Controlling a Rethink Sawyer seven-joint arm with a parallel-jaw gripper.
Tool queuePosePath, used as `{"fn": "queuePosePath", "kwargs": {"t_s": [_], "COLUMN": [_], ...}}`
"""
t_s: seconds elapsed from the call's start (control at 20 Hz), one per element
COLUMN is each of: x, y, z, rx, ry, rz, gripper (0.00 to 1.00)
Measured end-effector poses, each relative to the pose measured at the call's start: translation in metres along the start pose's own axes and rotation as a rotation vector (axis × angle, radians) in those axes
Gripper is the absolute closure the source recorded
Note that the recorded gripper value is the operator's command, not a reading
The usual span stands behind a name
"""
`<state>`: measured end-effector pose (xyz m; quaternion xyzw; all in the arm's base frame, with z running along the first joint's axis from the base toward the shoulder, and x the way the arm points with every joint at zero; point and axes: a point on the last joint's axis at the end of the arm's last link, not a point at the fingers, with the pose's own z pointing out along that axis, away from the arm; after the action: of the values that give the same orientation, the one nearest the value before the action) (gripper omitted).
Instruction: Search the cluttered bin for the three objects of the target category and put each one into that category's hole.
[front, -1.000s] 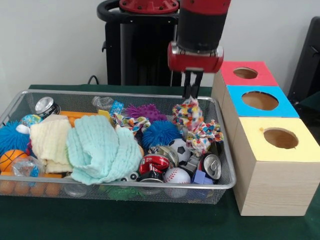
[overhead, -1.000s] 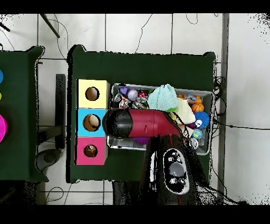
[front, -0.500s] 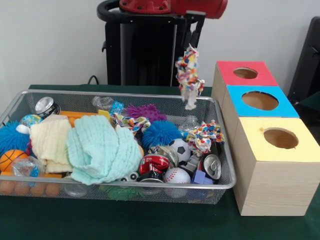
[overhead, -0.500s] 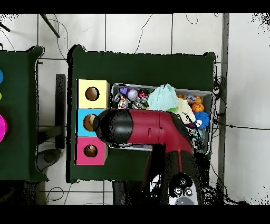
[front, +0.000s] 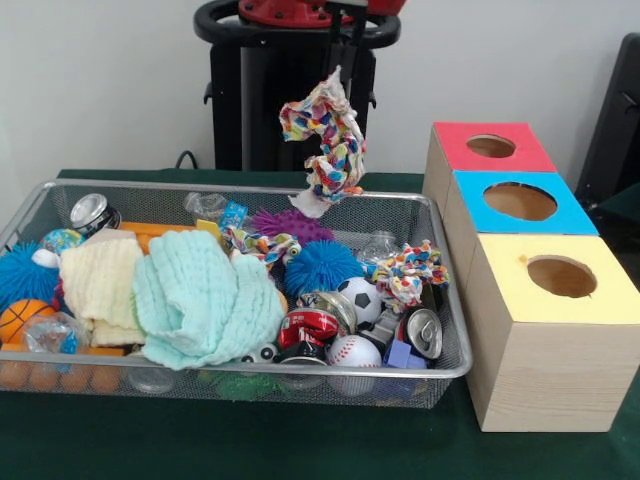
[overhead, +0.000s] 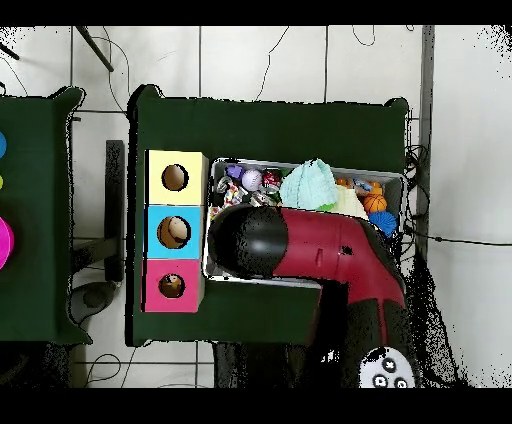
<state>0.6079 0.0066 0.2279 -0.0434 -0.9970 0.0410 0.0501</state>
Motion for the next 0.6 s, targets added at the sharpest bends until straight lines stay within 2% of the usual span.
{"fn": "queuePosePath", "kwargs": {"t_s": [0.2,0.6], "x": [-0.002,-0.005], "y": [-0.019,-0.041], "z": [0.002,0.005], "rx": [-0.003,-0.013], "ry": [0.003,0.007], "rz": [0.030,0.062], "gripper": [1.00,1.00]}}
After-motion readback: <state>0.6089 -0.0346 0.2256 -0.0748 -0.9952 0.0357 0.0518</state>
